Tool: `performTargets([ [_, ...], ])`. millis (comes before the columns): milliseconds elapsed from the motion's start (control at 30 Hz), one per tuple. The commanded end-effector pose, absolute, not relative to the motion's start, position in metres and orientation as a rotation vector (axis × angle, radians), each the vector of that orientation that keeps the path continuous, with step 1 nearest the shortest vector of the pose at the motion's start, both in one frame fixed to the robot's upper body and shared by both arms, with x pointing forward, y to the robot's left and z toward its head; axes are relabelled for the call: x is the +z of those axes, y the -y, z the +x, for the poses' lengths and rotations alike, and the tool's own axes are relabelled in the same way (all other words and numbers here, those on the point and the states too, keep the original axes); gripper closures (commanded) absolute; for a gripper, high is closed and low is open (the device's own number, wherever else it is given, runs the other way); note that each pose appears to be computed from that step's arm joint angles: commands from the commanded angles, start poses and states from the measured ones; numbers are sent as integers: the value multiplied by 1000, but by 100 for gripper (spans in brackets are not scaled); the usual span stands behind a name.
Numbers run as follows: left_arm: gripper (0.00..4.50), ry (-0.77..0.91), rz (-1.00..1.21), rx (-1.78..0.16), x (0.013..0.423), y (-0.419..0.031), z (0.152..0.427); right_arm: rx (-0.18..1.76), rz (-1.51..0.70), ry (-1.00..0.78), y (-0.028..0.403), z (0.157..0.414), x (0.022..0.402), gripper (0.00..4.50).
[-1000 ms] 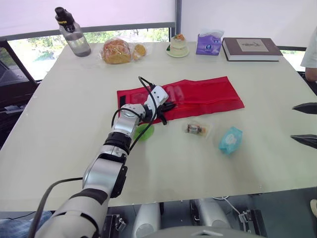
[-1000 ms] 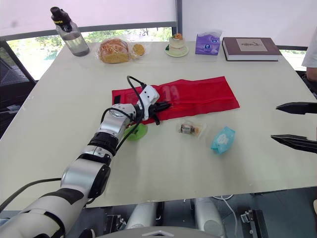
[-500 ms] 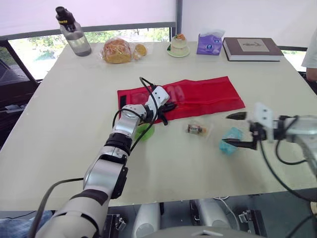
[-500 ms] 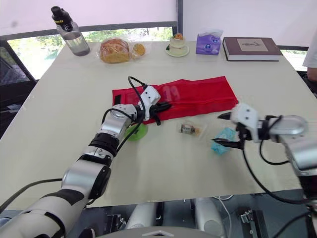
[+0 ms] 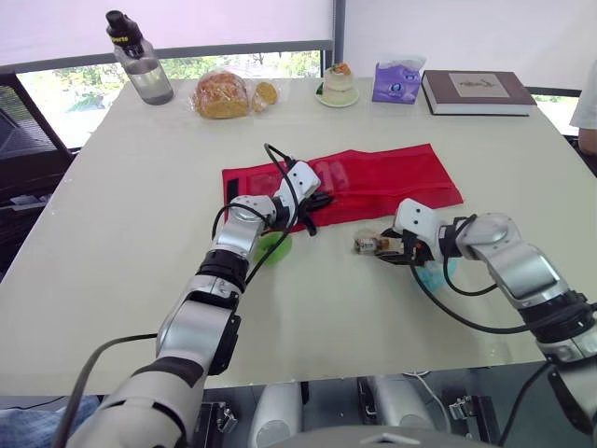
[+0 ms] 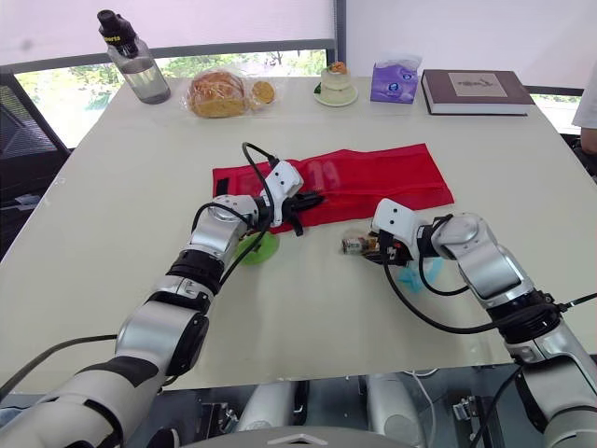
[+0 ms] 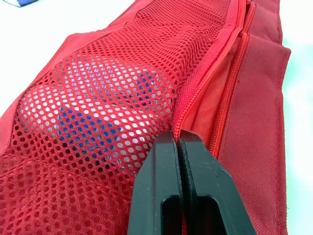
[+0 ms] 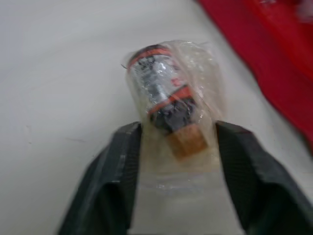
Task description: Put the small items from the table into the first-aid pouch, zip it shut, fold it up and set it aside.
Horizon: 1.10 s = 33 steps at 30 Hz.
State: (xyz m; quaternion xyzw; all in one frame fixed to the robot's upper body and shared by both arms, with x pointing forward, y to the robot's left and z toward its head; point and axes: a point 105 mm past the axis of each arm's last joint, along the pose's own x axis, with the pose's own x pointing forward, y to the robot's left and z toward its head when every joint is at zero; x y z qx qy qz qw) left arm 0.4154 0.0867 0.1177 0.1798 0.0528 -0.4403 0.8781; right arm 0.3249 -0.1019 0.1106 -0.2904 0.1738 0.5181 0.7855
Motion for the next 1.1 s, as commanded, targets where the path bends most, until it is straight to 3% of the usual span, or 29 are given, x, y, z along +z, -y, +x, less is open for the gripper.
performTargets([
  [33, 450, -89, 391, -919, 123, -87, 414, 1119, -641, -327, 97, 323, 120, 400],
  [67, 450, -88, 391, -919, 123, -87, 414, 1121, -641, -329, 97, 322, 119, 418],
  [233, 450, -83, 388, -919, 125, -85, 415, 1115, -650, -335, 100, 320, 122, 418],
  [533, 450, -65, 373, -937, 127, -76, 413, 878, -476, -313, 105, 352, 159, 418],
  [667, 450, -49, 366, -959, 129, -67, 410, 871, -528, -363, 109, 356, 154, 418],
  [767, 450, -39, 361, -974, 131, -61, 407, 798, -561, -526, 118, 359, 142, 418],
  [1100, 450, -11, 369, -1013, 134, -49, 399, 758, -447, -632, 101, 376, 146, 418],
])
